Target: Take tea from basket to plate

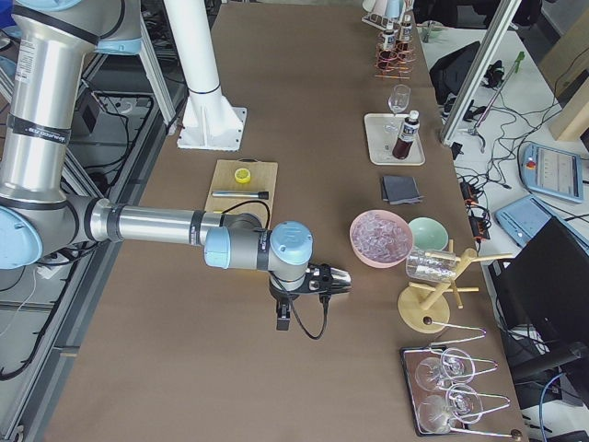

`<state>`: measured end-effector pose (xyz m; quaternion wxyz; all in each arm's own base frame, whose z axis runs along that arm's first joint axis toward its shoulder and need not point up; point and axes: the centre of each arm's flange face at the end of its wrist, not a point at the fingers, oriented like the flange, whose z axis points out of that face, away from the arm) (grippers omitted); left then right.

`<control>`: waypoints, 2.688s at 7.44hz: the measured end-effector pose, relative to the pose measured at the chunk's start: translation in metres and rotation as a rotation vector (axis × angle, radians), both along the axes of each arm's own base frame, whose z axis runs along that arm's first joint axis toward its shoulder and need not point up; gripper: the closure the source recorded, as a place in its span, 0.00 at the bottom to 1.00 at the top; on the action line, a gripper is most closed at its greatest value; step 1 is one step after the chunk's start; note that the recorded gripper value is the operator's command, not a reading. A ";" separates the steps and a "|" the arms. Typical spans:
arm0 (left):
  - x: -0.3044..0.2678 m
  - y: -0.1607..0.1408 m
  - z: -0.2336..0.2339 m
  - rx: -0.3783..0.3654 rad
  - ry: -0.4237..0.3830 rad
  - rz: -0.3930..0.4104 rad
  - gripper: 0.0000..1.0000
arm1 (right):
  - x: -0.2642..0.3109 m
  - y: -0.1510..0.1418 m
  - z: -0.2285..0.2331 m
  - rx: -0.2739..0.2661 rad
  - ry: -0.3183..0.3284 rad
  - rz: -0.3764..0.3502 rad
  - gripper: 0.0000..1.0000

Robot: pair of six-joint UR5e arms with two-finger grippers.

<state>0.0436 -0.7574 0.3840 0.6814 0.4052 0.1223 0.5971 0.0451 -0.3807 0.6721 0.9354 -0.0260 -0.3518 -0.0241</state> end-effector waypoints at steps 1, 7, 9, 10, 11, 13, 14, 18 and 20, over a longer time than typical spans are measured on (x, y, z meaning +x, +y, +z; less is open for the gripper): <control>-0.004 0.000 0.000 0.000 0.002 -0.004 0.02 | 0.002 0.005 -0.002 0.001 -0.003 0.005 0.00; -0.128 0.062 0.096 -0.458 0.309 -0.394 0.02 | 0.007 0.023 0.007 -0.027 0.022 0.010 0.00; -0.129 0.071 0.088 -0.689 0.480 -0.562 0.02 | 0.009 0.021 0.000 -0.015 0.017 0.016 0.00; -0.125 0.084 0.076 -0.803 0.582 -0.607 0.02 | 0.009 0.020 -0.003 -0.019 0.018 0.018 0.00; -0.123 0.100 0.063 -0.888 0.660 -0.640 0.02 | 0.008 0.015 -0.011 -0.020 0.021 0.015 0.00; -0.119 0.158 0.073 -1.090 0.767 -0.775 0.02 | 0.004 0.008 -0.022 -0.045 0.026 0.005 0.00; -0.118 0.178 0.078 -1.149 0.790 -0.819 0.02 | 0.004 0.006 -0.025 -0.066 0.031 0.004 0.00; -0.089 0.194 0.121 -1.270 0.668 -0.815 0.02 | 0.015 -0.006 -0.035 -0.061 0.058 0.026 0.00; -0.098 0.204 0.153 -1.280 0.516 -0.822 0.02 | 0.023 -0.009 -0.041 -0.053 0.037 0.052 0.00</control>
